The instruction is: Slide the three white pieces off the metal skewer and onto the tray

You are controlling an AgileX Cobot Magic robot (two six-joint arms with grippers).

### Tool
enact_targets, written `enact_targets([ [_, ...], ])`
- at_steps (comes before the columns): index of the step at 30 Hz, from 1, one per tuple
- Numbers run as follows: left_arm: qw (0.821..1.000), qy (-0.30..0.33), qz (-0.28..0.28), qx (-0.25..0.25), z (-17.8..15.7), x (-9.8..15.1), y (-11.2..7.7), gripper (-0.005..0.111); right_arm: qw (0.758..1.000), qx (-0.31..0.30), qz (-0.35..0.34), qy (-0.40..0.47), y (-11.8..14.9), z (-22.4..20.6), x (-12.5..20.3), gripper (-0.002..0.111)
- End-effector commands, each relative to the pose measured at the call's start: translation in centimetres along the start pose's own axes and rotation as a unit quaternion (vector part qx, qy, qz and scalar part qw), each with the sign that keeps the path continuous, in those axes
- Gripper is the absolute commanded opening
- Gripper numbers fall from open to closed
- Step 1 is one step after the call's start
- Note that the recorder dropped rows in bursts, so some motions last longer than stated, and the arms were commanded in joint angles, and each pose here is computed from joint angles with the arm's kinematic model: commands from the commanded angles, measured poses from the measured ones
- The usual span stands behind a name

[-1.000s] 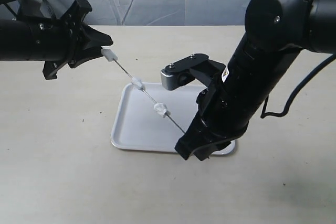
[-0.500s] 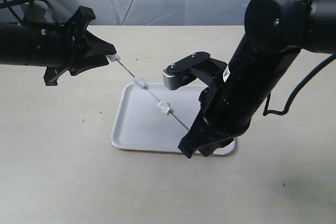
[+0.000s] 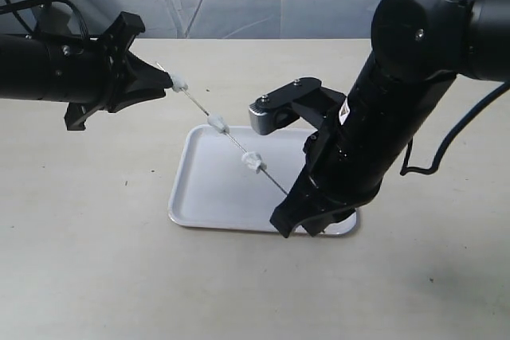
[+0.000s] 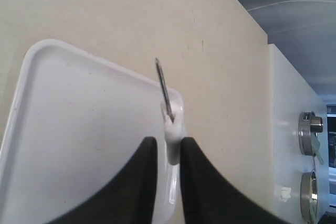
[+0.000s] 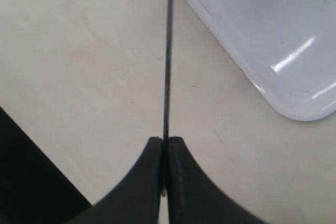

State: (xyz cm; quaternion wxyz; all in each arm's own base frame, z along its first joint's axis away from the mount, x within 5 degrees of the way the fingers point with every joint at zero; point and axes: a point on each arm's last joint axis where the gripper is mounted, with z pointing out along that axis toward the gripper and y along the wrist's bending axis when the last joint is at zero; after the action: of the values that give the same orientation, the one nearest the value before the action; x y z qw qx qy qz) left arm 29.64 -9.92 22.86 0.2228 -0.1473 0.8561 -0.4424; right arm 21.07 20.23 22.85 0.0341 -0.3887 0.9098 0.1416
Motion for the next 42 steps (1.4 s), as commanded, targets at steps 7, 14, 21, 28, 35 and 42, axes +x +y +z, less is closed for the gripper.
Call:
enact_targets([
  [7, 1.000, -0.014, 0.012, -0.006, -0.1, -0.4, 0.0, 0.016, 1.000, -0.026, -0.002, 0.004, 0.5, -0.1, 0.3, -0.001],
  [14, 1.000, -0.017, 0.013, -0.007, -0.1, -0.4, 0.0, 0.016, 1.000, -0.030, -0.004, 0.001, 0.6, -0.1, 0.2, -0.001],
  [21, 0.999, -0.022, 0.028, -0.012, -0.1, -0.5, 0.1, 0.000, 0.999, -0.034, -0.006, 0.008, 0.7, -0.1, 0.3, -0.001],
  [28, 0.998, -0.044, 0.028, -0.031, -0.1, -0.9, 0.4, 0.000, 0.999, -0.037, -0.011, 0.034, 0.7, -0.1, 0.8, -0.001],
  [35, 0.995, -0.080, 0.026, -0.059, -0.2, -1.6, 0.9, 0.000, 0.997, -0.025, -0.022, 0.068, 0.5, -0.1, 1.4, -0.001],
  [42, 0.988, -0.122, 0.020, -0.089, -0.5, -2.3, 1.4, 0.000, 0.995, -0.013, -0.030, 0.095, 0.3, -0.2, 1.9, -0.001],
])
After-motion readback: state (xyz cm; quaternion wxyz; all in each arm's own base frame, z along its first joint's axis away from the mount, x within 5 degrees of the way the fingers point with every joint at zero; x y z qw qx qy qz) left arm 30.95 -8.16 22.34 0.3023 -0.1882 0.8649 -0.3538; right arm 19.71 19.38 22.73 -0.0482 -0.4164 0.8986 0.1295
